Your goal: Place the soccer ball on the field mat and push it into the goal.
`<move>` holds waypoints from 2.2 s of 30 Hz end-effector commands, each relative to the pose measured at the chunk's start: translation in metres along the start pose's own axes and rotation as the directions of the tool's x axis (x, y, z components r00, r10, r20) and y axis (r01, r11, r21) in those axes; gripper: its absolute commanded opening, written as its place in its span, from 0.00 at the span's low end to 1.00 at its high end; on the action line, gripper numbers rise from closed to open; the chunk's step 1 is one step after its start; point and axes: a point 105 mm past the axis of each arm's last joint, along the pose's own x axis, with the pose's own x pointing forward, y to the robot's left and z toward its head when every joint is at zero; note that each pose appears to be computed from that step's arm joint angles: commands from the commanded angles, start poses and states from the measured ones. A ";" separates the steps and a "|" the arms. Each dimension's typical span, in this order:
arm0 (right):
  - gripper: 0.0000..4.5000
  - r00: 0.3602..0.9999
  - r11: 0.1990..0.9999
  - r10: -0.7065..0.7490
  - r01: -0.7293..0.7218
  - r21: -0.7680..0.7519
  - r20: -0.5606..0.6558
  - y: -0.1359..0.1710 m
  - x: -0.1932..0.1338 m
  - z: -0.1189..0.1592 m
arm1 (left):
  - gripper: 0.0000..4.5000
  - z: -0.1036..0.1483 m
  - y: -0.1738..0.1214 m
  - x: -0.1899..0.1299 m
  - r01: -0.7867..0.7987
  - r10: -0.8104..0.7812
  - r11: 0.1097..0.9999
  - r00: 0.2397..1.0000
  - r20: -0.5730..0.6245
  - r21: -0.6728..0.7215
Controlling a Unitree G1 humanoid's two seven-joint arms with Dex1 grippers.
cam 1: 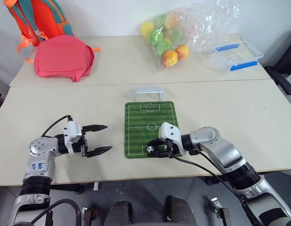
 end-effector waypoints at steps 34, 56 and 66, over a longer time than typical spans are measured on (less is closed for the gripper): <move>0.00 0.997 0.994 0.058 -0.062 -0.092 -0.044 0.036 -0.004 0.009 | 1.00 0.014 0.004 0.001 0.072 -0.073 0.997 0.997 0.035 0.022; 0.00 0.910 0.922 -0.369 0.384 -0.049 0.190 -0.079 -0.069 0.070 | 1.00 0.017 0.014 0.011 0.025 -0.028 0.999 0.998 0.060 0.043; 0.00 0.884 0.887 -0.455 0.460 -0.030 0.108 -0.071 -0.119 0.038 | 1.00 0.019 0.028 0.012 -0.060 0.060 0.998 0.995 0.084 0.001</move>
